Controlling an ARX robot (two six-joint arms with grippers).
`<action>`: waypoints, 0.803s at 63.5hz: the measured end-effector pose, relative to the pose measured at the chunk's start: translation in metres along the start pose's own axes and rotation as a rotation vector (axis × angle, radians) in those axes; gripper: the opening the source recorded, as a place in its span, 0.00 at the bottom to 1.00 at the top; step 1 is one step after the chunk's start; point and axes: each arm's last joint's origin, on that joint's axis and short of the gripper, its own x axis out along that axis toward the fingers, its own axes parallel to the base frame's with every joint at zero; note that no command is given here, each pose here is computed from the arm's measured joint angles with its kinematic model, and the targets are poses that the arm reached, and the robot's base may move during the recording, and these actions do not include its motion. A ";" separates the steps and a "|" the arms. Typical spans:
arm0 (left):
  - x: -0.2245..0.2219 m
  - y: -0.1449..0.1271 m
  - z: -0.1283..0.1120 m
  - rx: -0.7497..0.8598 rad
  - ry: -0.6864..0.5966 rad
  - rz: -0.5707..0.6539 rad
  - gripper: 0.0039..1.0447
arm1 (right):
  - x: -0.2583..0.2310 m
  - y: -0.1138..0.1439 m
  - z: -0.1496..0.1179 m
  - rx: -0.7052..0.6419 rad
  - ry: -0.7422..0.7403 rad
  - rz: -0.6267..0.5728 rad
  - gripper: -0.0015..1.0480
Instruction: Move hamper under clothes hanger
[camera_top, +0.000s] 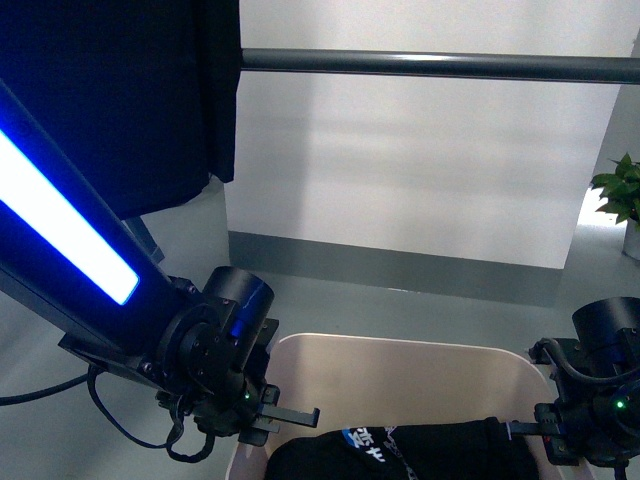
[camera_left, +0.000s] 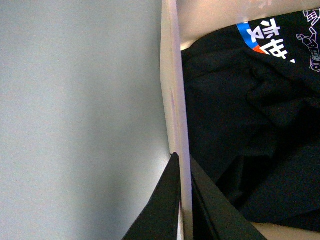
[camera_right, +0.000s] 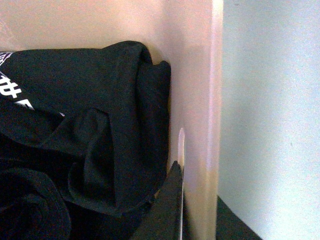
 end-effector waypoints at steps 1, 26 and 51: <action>0.000 0.000 0.000 0.001 0.000 -0.001 0.08 | 0.000 0.000 0.000 -0.001 0.002 0.000 0.14; -0.009 -0.005 0.009 0.030 -0.047 -0.053 0.72 | -0.003 0.004 0.000 -0.015 -0.021 0.003 0.76; -0.051 -0.005 0.031 0.064 -0.236 -0.004 0.94 | -0.063 0.009 0.035 -0.023 -0.263 0.003 0.93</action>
